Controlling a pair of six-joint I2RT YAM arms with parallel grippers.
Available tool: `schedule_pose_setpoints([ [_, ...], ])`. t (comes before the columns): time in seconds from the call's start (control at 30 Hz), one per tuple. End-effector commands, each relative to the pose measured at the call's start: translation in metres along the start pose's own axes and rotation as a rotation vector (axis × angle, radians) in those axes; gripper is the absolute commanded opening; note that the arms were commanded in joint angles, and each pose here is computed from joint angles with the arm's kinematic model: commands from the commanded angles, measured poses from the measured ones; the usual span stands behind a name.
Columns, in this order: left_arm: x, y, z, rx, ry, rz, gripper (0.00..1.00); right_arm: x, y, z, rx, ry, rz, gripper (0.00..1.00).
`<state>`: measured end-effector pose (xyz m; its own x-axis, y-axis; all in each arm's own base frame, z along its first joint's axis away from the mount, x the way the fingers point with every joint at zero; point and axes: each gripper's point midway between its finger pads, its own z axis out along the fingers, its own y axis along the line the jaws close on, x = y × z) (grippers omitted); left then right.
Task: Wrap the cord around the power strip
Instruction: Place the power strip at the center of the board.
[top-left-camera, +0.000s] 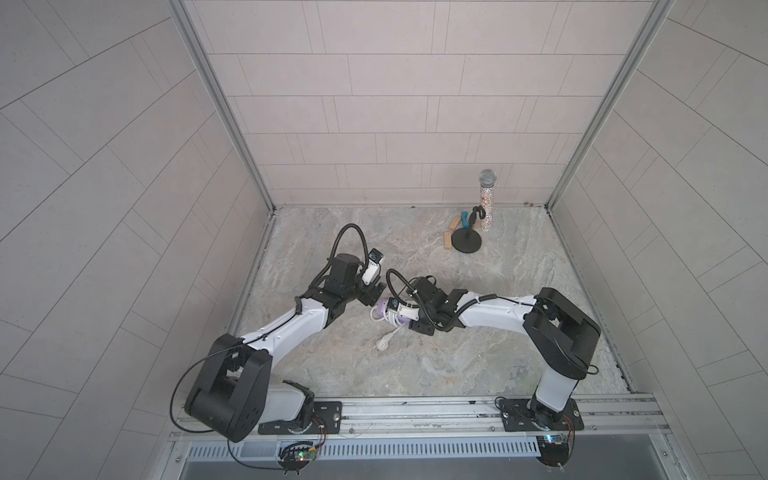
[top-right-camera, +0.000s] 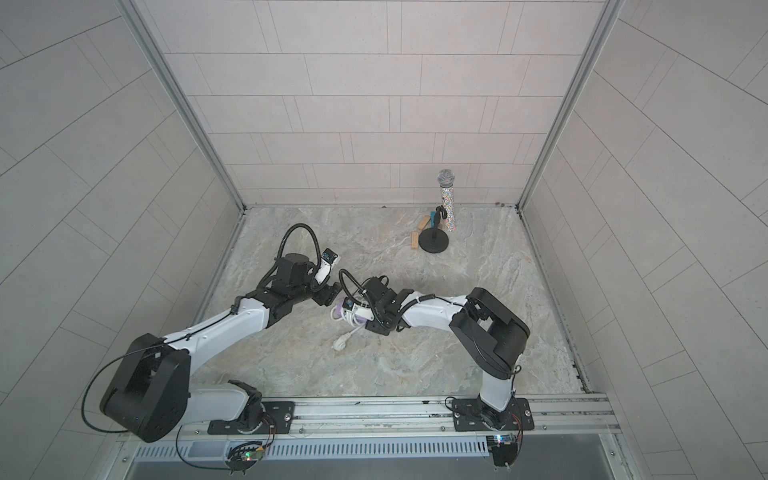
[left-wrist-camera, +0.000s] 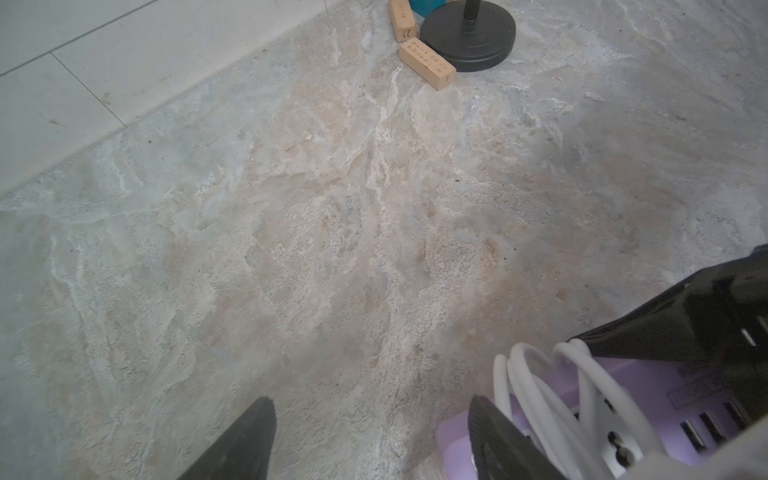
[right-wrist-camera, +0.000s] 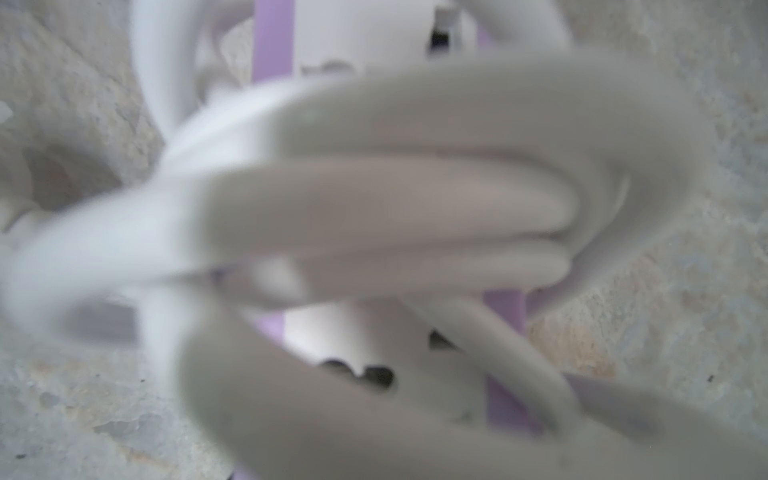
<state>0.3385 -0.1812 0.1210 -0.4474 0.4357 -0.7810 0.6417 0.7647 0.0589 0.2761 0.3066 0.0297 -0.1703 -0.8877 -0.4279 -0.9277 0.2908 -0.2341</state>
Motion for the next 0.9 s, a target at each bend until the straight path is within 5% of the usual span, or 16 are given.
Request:
schedule_pose_setpoints([
  [0.0, 0.000, -0.010, -0.001, 0.069, 0.022, -0.005, 0.76, 0.013, 0.014, 0.015, -0.054, 0.054, -0.102, 0.27],
  [0.23, 0.008, -0.032, -0.008, 0.190, 0.046, 0.027, 0.76, 0.010, 0.009, 0.005, -0.018, 0.029, -0.109, 0.46],
  [0.87, 0.012, -0.074, -0.007, 0.481, 0.110, 0.106, 0.75, 0.008, -0.001, -0.019, 0.085, -0.037, -0.123, 0.70],
])
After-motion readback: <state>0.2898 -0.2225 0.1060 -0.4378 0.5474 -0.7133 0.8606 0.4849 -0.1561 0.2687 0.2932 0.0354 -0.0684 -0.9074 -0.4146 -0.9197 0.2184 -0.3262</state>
